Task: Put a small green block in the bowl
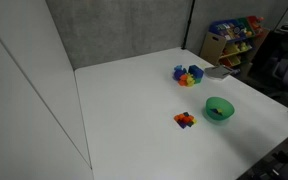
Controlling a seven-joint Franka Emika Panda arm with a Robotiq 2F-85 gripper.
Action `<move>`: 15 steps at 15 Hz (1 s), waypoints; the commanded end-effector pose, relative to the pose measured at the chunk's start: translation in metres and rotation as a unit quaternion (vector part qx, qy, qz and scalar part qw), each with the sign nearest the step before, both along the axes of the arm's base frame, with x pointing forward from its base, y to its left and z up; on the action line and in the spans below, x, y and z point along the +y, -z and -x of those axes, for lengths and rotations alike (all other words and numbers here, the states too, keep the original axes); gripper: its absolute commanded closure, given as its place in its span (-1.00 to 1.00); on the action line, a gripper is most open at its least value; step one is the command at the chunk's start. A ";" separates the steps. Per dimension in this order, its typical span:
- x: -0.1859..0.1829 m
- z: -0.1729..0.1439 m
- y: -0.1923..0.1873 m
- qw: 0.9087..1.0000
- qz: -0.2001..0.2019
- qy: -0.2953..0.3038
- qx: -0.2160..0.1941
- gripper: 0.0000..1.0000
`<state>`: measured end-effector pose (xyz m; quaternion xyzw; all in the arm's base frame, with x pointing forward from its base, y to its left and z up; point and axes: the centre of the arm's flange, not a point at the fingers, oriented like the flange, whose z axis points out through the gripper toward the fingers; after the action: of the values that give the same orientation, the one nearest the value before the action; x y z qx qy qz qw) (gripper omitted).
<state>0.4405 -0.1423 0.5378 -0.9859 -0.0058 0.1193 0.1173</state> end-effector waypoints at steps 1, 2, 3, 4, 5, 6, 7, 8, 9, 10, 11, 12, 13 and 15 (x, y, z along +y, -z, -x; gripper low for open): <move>0.000 0.000 -0.001 1.000 0.000 0.000 -0.001 -1.00; 0.000 0.000 -0.001 1.000 0.000 0.000 -0.001 -1.00; 0.000 0.000 -0.001 1.000 0.000 0.000 -0.002 -1.00; 0.000 0.000 -0.002 1.000 0.000 0.000 -0.002 -1.00; 0.003 -0.001 0.000 1.000 0.005 -0.003 -0.004 -1.00; 0.008 -0.003 0.002 1.000 0.008 -0.006 -0.006 -1.00; 0.012 -0.005 0.003 1.000 0.011 -0.008 -0.007 -1.00; 0.018 -0.009 0.006 1.000 0.018 -0.012 -0.012 -1.00; 0.023 -0.012 0.008 1.000 0.019 -0.017 -0.014 -1.00; 0.030 -0.017 0.011 0.999 0.021 -0.023 -0.018 -1.00; 0.036 -0.020 0.014 0.999 0.025 -0.028 -0.022 -1.00; 0.043 -0.023 0.017 0.999 0.027 -0.035 -0.026 -1.00; 0.050 -0.026 0.022 0.998 0.031 -0.041 -0.031 -1.00; 0.066 -0.032 0.034 0.997 0.041 -0.053 -0.044 -1.00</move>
<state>0.4683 -0.0940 0.5175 -0.9902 -0.0491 0.0968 0.0882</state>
